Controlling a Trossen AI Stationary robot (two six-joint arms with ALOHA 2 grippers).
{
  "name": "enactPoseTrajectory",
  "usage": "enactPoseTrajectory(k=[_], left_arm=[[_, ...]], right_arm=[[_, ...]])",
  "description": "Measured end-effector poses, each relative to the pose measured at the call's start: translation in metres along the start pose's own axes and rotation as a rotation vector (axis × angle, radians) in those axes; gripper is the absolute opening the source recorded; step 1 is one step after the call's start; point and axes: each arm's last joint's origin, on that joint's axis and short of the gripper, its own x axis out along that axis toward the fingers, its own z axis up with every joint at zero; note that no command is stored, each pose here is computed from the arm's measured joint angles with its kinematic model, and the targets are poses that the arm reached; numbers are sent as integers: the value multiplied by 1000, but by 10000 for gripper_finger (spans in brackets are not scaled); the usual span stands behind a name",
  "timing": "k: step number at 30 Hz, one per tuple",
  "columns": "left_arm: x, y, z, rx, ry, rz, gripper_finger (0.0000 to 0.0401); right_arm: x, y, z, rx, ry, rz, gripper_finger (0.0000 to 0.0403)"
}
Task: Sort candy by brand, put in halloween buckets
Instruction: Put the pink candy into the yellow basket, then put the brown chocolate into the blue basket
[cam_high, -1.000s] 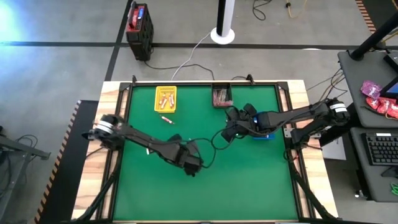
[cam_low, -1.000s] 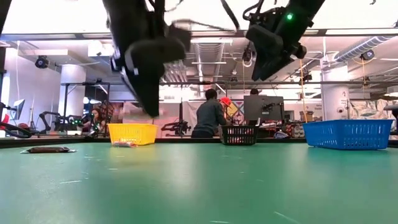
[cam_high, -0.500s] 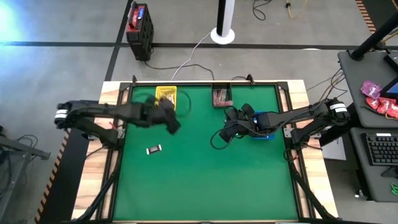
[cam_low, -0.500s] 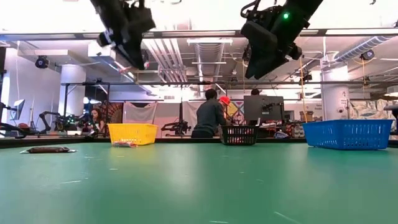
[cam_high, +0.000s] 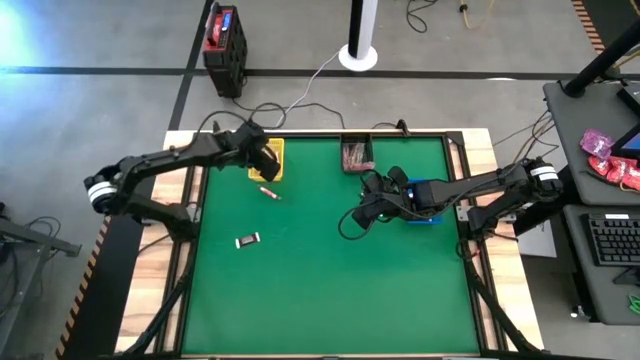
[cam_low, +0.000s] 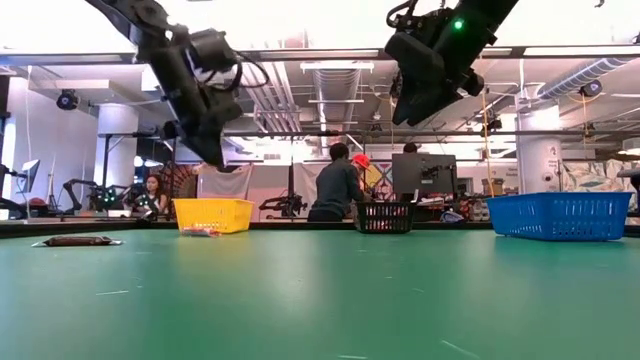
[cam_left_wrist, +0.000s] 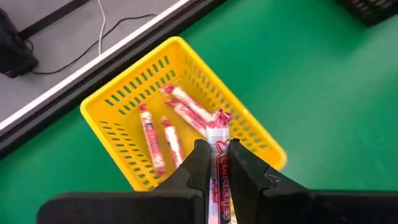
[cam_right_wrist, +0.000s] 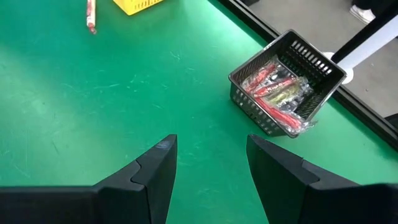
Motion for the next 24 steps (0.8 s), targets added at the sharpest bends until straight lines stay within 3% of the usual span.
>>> enactPoseTrajectory(k=[6,14,20,24], left_arm=[[20,5,3,27,39,24,31],[32,7,5,22,22,122,93],[27,4,4,39,21,109,139],[7,-14,-3,100,30,-1,149]], right_arm=[[0,0,0,1,0,0,187],[0,0,0,4,0,0,187],[0,0,0,3,1,0,187],[0,0,0,2,3,-1,187]])
